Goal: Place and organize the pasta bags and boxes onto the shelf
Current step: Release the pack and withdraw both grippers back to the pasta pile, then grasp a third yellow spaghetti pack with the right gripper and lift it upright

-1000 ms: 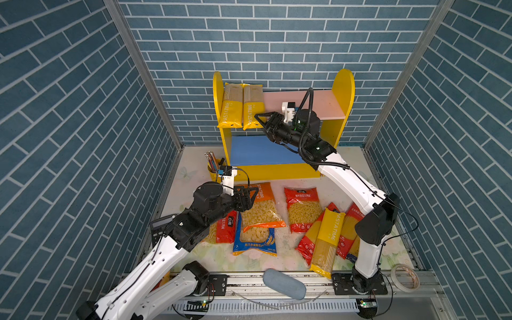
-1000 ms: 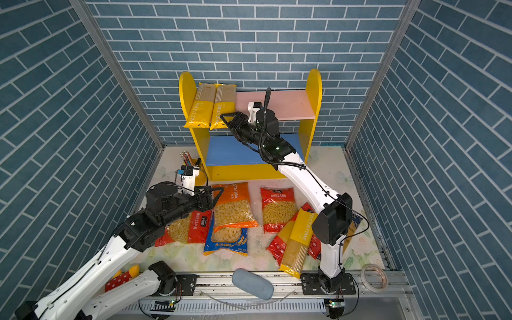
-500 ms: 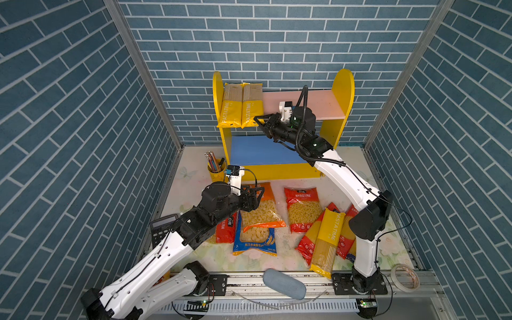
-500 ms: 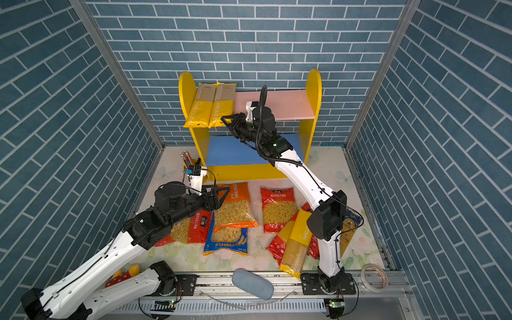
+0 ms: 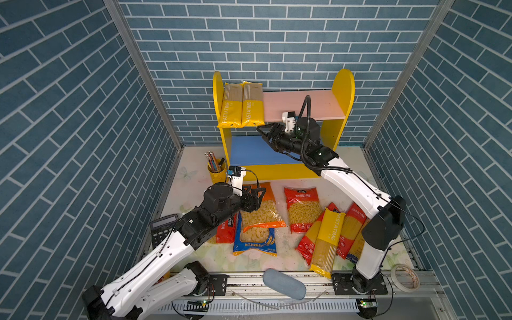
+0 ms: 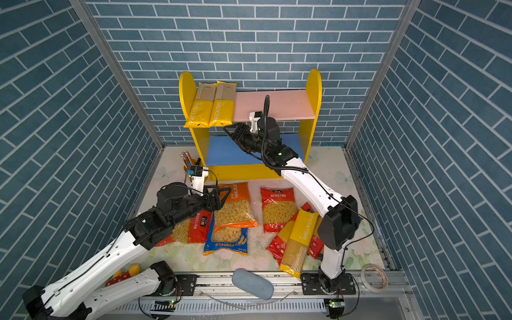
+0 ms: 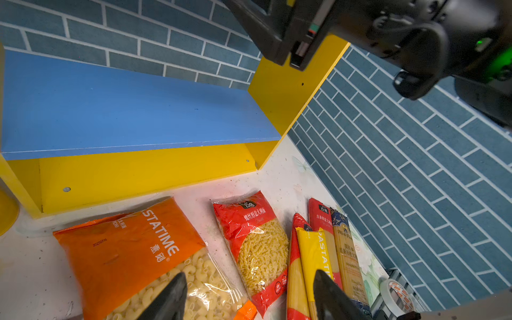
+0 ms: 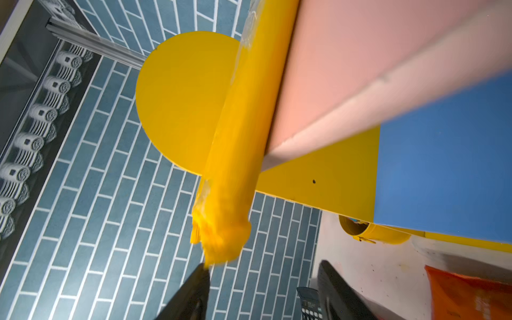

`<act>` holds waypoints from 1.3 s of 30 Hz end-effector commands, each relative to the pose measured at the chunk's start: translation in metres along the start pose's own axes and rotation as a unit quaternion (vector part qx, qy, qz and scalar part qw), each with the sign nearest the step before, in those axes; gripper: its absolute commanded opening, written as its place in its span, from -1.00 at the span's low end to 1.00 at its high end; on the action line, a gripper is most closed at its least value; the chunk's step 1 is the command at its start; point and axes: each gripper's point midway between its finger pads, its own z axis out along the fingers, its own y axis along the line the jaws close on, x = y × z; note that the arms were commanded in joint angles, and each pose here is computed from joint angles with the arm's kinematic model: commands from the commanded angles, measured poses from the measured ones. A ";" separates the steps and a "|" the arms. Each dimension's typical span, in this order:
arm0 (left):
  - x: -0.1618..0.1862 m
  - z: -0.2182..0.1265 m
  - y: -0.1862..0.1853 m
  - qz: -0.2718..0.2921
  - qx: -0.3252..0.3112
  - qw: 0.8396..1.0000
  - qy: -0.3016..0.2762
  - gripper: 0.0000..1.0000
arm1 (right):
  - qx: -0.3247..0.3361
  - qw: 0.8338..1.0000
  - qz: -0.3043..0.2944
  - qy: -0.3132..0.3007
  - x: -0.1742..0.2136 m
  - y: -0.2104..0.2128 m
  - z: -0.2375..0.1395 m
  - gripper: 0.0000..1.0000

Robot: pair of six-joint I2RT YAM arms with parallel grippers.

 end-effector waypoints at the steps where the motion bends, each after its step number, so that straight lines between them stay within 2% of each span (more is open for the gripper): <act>1: 0.005 0.006 -0.006 0.026 0.002 1.000 0.001 0.45 | -0.012 0.999 -0.041 0.011 0.015 0.004 -0.033 0.26; 7: 0.035 0.024 -0.013 0.053 -0.004 0.998 0.032 0.46 | 0.069 0.997 -0.038 0.024 0.060 -0.068 -0.080 0.24; 10: 0.059 0.039 -0.027 0.066 0.009 0.996 0.059 0.46 | 0.155 0.987 -0.042 0.030 0.084 -0.122 -0.118 0.16; 13: 0.090 0.059 -0.045 0.089 0.026 0.991 0.096 0.47 | 0.276 0.960 -0.033 0.040 0.105 -0.187 -0.172 0.10; 16: 0.119 0.081 -0.067 0.091 0.056 0.985 0.133 0.48 | 0.357 0.932 -0.012 0.068 0.132 -0.234 -0.224 0.10; 20: 0.153 0.111 -0.096 0.075 0.093 0.975 0.185 0.47 | 0.445 0.891 0.027 0.093 0.164 -0.273 -0.290 0.17; 24: 0.183 0.132 -0.116 0.053 0.122 0.964 0.231 0.43 | 0.514 0.853 0.063 0.074 0.182 -0.298 -0.338 0.32; 25: 0.190 0.135 -0.119 0.050 0.127 0.961 0.241 0.43 | 0.519 0.849 0.068 0.067 0.184 -0.302 -0.344 0.40; 27: 0.204 0.142 -0.124 0.037 0.134 0.955 0.263 0.43 | 0.523 0.847 0.079 0.050 0.188 -0.310 -0.352 0.57; 29: 0.215 0.146 -0.125 0.026 0.135 0.950 0.282 0.41 | 0.516 0.849 0.098 0.051 0.195 -0.319 -0.352 0.66; 34: 0.225 0.151 -0.124 0.020 0.132 0.945 0.298 0.41 | 0.521 0.841 0.129 0.068 0.214 -0.338 -0.354 0.68; 36: 0.226 0.153 -0.124 0.018 0.131 0.946 0.297 0.41 | 0.498 0.854 0.132 0.070 0.216 -0.339 -0.344 0.68; 39: 0.227 0.153 -0.120 0.011 0.127 0.946 0.297 0.41 | 0.427 0.889 0.141 0.084 0.218 -0.332 -0.314 0.61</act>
